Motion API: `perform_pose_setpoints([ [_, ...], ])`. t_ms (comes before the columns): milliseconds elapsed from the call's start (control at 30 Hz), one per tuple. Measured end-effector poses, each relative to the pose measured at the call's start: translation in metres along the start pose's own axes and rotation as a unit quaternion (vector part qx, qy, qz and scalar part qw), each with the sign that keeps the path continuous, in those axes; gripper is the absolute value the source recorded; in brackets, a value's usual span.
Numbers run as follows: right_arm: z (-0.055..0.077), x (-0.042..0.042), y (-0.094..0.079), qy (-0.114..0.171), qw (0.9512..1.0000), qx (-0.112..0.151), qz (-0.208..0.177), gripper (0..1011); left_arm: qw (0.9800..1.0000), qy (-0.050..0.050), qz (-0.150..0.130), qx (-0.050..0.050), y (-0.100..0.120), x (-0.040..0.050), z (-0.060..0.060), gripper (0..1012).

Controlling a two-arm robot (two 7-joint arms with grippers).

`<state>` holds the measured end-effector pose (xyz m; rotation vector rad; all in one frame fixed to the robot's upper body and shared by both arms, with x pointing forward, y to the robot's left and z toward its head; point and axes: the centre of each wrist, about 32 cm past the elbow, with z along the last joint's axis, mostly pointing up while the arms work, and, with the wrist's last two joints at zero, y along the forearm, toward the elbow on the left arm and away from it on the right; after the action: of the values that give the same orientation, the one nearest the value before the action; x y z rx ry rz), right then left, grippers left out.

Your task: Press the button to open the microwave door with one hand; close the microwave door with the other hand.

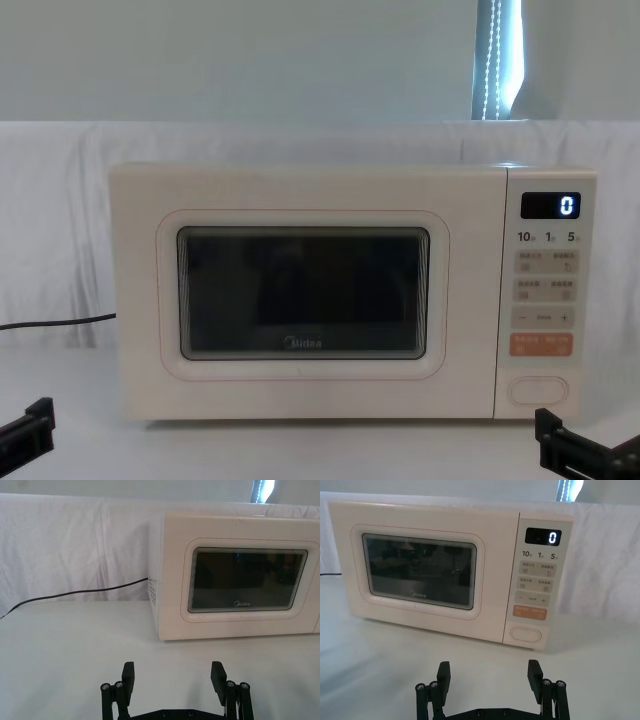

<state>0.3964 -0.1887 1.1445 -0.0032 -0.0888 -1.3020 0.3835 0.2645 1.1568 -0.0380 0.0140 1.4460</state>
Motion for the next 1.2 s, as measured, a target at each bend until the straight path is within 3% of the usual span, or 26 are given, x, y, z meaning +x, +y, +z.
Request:
perform_pose_setpoints([
  [1200,0.0000,0.0000,0.0000,0.000,1.0000,0.000,0.000,1002,1.0000,0.000,0.000,0.000,0.0000,0.0000,0.0000,1001],
])
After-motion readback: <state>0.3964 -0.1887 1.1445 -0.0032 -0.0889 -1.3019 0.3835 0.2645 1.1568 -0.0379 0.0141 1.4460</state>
